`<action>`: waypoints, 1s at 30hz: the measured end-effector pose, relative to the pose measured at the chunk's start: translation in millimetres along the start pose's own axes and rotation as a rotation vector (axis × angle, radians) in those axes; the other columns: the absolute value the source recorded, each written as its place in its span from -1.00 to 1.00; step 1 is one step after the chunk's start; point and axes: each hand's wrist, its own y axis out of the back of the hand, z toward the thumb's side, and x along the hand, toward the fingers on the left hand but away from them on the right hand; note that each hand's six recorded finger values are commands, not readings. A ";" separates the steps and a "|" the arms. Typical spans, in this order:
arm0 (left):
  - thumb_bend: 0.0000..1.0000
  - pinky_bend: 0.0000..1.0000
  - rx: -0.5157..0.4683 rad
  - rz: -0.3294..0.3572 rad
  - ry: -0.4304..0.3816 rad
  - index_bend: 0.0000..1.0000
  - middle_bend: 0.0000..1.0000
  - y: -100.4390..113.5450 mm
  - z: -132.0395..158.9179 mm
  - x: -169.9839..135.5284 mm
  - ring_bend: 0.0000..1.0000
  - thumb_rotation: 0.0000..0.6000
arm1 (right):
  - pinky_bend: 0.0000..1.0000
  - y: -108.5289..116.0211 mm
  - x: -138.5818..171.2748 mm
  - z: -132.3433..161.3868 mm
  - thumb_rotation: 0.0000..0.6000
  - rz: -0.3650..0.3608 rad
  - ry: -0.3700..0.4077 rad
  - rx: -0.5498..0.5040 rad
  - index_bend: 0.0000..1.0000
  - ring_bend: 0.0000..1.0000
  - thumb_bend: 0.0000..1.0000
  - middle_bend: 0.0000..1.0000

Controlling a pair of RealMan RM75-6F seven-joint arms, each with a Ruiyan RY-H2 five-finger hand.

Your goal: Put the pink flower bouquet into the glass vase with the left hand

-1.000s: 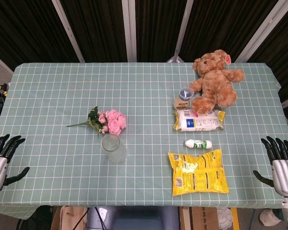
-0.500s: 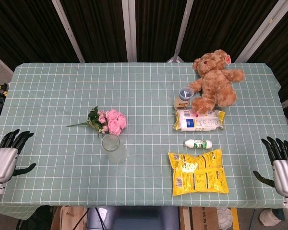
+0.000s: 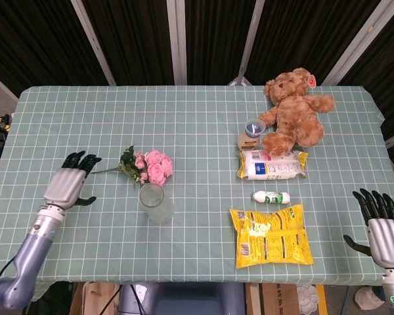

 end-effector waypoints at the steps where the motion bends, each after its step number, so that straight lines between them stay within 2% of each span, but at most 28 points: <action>1: -0.57 -1.00 0.003 -0.007 -0.005 -0.74 -0.83 -3.3 7.5 5.7 -1.00 1.00 | -1.00 -0.2 -0.1 -0.1 1.00 0.001 -0.001 0.001 -0.77 -0.92 -0.66 -0.79; 9: -0.61 -1.00 0.009 -0.060 -0.024 -0.75 -0.85 -32.1 66.2 47.8 -1.00 1.00 | -1.00 -3.7 -3.0 -3.7 1.00 0.008 -0.021 0.014 -0.77 -0.92 -0.66 -0.79; 14: -0.61 -1.00 0.000 -0.065 -0.017 -0.75 -0.85 -44.4 87.0 65.1 -1.00 1.00 | -1.00 -3.9 -3.6 -4.8 1.00 0.008 -0.026 0.015 -0.77 -0.92 -0.66 -0.79; 26: -0.61 -1.00 -0.074 0.048 -0.015 -0.74 -0.85 -36.7 92.9 78.2 -1.00 1.00 | -1.00 -7.6 -3.5 -3.0 1.00 0.021 -0.027 0.008 -0.77 -0.92 -0.66 -0.79; 30: -0.61 -1.00 -0.030 0.041 0.026 -0.75 -0.85 -39.1 84.4 83.0 -1.00 1.00 | -1.00 -9.8 -3.8 -2.5 1.00 0.030 -0.029 0.008 -0.77 -0.92 -0.66 -0.79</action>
